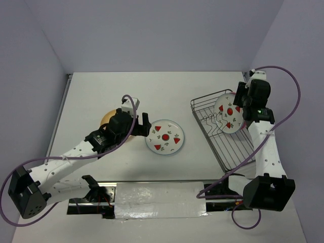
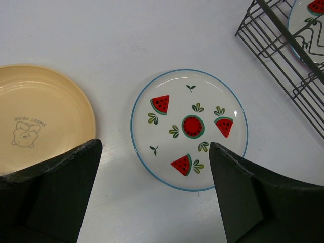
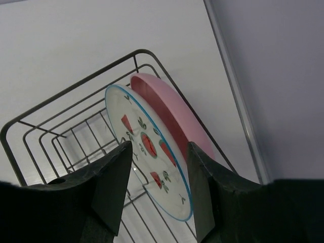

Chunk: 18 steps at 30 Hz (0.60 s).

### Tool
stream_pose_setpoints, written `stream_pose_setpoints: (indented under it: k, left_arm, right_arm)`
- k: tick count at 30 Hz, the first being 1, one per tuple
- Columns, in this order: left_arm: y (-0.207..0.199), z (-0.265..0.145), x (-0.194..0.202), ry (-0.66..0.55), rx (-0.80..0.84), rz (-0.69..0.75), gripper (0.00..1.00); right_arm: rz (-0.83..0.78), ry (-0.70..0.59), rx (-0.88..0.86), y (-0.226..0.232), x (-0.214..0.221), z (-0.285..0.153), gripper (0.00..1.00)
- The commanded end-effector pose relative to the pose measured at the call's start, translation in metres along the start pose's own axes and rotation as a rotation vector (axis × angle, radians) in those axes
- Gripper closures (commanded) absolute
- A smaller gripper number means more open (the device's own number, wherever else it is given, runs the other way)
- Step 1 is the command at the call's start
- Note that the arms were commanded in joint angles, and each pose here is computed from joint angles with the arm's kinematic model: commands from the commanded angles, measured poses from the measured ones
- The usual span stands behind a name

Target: Unload the plates from the dish rack

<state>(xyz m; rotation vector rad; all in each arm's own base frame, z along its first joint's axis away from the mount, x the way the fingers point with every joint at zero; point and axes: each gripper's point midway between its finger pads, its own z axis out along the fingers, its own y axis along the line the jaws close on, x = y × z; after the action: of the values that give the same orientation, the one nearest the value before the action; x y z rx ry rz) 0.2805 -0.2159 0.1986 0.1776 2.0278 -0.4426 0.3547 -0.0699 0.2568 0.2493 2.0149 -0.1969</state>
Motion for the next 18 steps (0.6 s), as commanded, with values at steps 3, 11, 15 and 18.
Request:
stream_pose_setpoints:
  k: [3, 11, 15, 18]
  left_arm:
    - [-0.01, -0.01, -0.019, -0.075, 0.053, -0.014, 0.01]
    - [-0.009, -0.014, -0.017, -0.073, 0.046, -0.008, 0.01]
    - [-0.006, -0.017, -0.017, -0.083, 0.033, -0.004, 0.01]
    - [-0.007, -0.02, -0.02, -0.099, 0.039, -0.007, 0.01]
  right_arm:
    - [-0.079, 0.014, -0.102, 0.008, 0.013, -0.007, 0.47]
    - [-0.127, 0.063, -0.156, 0.008, 0.031, -0.002, 0.51]
    - [-0.112, 0.074, -0.157, 0.003, 0.029, 0.005, 0.54]
    - [-0.125, 0.11, -0.167, 0.003, 0.034, 0.012, 0.55]
